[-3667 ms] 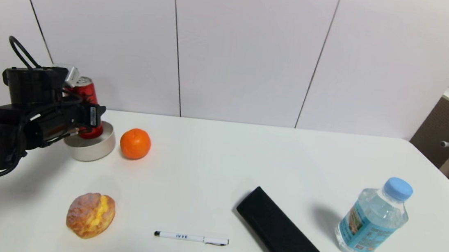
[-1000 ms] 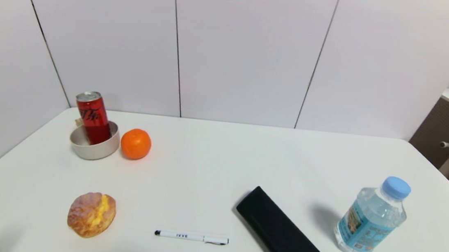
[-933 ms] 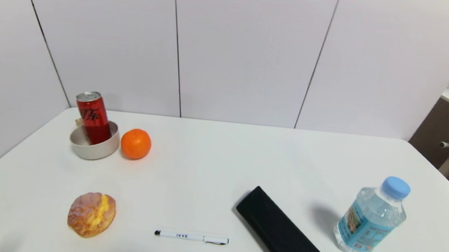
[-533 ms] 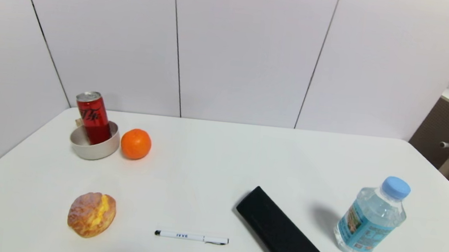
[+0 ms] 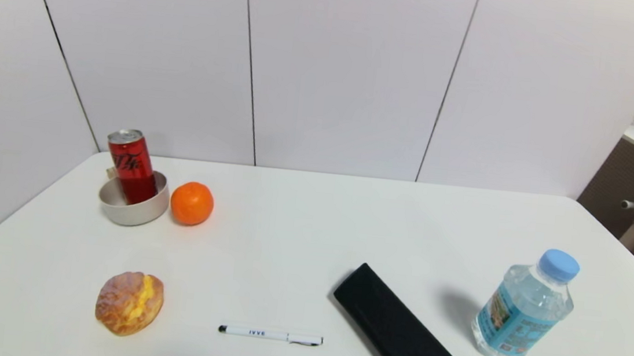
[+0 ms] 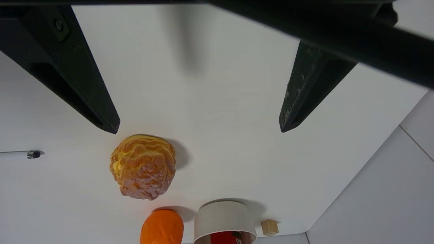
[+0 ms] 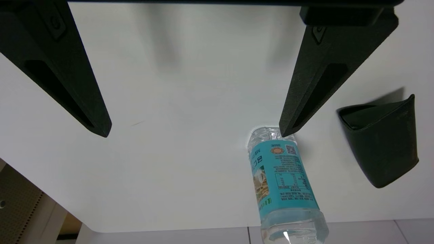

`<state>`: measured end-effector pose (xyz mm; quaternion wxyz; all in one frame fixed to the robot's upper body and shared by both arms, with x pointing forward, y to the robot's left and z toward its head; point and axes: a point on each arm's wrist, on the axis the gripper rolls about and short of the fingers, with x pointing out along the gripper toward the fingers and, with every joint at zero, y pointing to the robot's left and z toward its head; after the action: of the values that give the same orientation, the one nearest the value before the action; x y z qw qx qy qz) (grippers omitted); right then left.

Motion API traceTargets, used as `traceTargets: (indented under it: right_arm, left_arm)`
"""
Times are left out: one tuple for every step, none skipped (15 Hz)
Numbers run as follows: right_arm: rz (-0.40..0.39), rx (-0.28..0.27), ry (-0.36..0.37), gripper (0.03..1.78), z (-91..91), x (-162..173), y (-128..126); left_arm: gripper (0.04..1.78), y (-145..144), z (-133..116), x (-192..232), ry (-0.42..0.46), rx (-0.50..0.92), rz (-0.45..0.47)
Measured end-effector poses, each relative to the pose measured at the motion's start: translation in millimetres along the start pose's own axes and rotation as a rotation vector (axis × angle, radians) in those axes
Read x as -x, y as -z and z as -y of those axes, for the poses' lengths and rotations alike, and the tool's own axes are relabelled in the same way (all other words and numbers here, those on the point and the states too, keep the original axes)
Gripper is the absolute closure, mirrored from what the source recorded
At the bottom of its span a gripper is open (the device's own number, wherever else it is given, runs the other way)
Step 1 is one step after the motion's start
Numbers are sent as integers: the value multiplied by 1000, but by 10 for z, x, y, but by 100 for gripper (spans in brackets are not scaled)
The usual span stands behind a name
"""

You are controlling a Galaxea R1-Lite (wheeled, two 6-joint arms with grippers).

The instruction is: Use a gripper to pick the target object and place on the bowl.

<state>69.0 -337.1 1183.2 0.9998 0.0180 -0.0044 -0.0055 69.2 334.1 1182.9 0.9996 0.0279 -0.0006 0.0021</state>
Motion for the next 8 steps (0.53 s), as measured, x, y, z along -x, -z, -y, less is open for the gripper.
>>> traceTargets:
  right_arm:
    - [0, -1, 0, 10, 0, 0, 0]
    - [0, 0, 0, 10, 0, 0, 0]
    - [0, 0, 0, 10, 0, 0, 0]
    - [0, 0, 0, 10, 0, 0, 0]
    - [0, -1, 0, 10, 0, 0, 0]
    - [0, -1, 0, 10, 0, 0, 0]
    - [0, -1, 0, 10, 0, 0, 0]
    - [0, -1, 0, 10, 0, 0, 0]
  left_arm:
    - [13, 2, 0, 1, 0, 1, 1]
    - [13, 2, 0, 1, 0, 1, 2]
    - [13, 2, 0, 2, 0, 1, 3]
    - [13, 2, 0, 3, 0, 1, 3]
    - [13, 2, 0, 3, 0, 1, 3]
    - [13, 2, 0, 3, 0, 1, 3]
    - [13, 2, 0, 3, 0, 1, 3]
    - [13, 2, 0, 3, 0, 1, 3]
